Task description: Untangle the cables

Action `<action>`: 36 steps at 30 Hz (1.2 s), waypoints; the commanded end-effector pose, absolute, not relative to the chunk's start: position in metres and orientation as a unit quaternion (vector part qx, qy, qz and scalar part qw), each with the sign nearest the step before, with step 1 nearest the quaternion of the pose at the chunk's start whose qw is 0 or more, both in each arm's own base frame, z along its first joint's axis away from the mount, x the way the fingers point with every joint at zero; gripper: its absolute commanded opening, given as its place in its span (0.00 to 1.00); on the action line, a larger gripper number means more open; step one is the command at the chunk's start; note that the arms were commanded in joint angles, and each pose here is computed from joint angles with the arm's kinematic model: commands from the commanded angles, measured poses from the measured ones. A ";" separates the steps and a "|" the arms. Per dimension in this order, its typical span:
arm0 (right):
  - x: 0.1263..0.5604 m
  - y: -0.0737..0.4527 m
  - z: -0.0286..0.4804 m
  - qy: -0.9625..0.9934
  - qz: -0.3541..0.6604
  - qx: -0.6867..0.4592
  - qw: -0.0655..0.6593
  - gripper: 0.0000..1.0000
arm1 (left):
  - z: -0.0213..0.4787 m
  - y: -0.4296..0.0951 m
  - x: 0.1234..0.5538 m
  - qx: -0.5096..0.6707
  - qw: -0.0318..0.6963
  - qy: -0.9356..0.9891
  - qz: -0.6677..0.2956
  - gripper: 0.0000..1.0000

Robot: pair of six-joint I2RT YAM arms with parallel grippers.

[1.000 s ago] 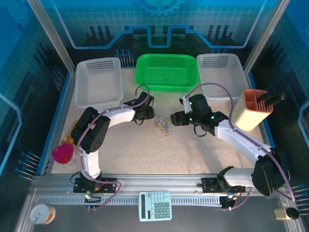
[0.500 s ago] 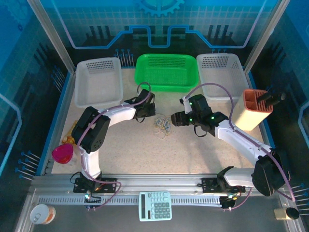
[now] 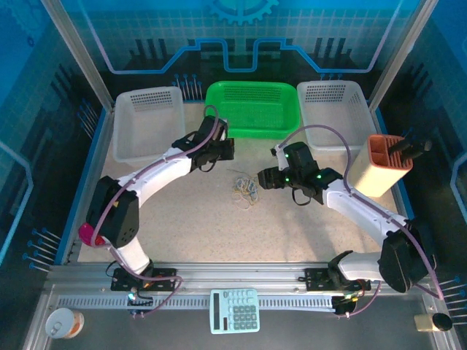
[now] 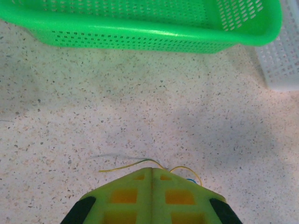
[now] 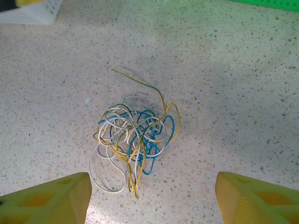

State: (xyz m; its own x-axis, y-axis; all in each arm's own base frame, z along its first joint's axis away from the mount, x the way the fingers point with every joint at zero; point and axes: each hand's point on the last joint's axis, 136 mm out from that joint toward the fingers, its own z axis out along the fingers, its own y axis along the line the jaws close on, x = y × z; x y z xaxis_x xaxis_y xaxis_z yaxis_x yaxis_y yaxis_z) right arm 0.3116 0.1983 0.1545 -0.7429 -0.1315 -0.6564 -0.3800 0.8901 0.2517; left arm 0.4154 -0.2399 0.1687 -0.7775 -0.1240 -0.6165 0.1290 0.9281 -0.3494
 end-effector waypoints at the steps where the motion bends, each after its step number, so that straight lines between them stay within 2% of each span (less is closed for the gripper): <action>1: 0.317 0.208 0.170 0.905 0.202 -0.141 0.347 0.71 | 0.141 -0.236 0.403 0.009 0.289 0.941 -0.176 0.21; 2: 0.316 0.208 0.169 0.905 0.203 -0.140 0.347 0.71 | 0.131 -0.237 0.401 0.005 0.278 0.944 -0.179 0.33; 3: 0.316 0.208 0.169 0.905 0.203 -0.140 0.346 0.71 | 0.123 -0.238 0.400 0.000 0.270 0.946 -0.181 0.40; 8: 0.312 0.206 0.158 0.911 0.202 -0.136 0.334 0.71 | 0.088 -0.241 0.400 -0.030 0.240 0.951 -0.193 0.52; 15: 0.312 0.211 0.144 0.915 0.211 -0.131 0.319 0.71 | 0.065 -0.235 0.403 -0.059 0.221 0.954 -0.194 0.55; 17: 0.306 0.211 0.126 0.922 0.210 -0.131 0.299 0.71 | 0.060 -0.234 0.404 -0.065 0.218 0.954 -0.193 0.55; 36: 0.311 0.230 0.069 0.936 0.227 -0.127 0.239 0.65 | 0.038 -0.235 0.409 -0.083 0.202 0.956 -0.198 0.56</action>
